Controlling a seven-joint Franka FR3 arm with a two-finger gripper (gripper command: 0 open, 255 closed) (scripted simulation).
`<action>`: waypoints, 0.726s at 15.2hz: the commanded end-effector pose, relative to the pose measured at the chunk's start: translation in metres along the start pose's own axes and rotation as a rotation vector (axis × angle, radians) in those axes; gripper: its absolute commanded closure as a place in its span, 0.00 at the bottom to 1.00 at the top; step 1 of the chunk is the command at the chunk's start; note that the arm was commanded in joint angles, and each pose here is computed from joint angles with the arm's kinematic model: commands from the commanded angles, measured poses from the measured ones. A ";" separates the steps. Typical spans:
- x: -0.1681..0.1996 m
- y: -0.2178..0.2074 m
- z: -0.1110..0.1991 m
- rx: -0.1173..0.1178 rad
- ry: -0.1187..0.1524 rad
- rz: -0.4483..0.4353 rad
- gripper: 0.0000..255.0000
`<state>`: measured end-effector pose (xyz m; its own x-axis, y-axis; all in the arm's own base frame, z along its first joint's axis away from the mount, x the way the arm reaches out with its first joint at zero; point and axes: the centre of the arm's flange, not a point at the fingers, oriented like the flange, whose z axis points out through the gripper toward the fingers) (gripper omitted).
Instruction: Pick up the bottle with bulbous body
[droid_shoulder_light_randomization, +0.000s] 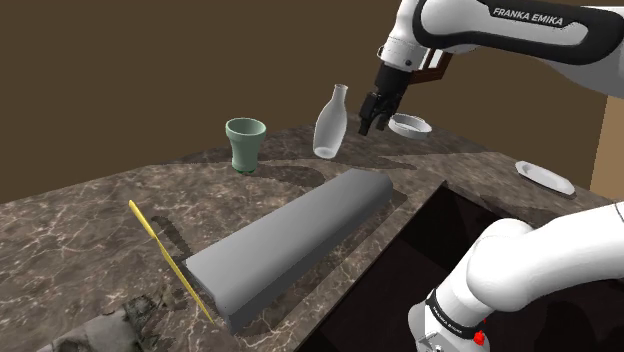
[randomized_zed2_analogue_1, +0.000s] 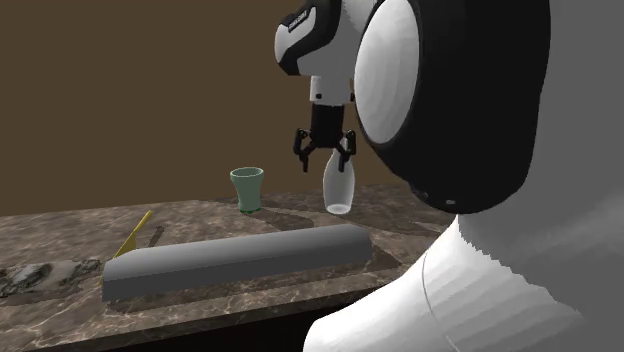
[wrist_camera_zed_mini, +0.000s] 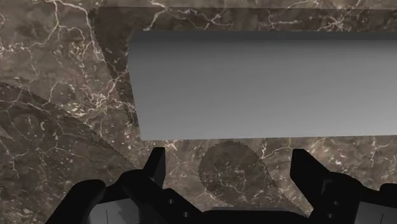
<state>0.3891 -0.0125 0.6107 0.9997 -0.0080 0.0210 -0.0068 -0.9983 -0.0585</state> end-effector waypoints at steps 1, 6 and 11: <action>0.022 0.015 -0.009 -0.007 -0.007 -0.010 0.00; 0.079 0.047 -0.025 -0.021 -0.024 -0.035 0.00; 0.137 0.077 -0.041 -0.035 -0.041 -0.060 0.00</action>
<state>0.5126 -0.0818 0.6481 0.9988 0.0473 -0.0130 0.0470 -0.9985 -0.0274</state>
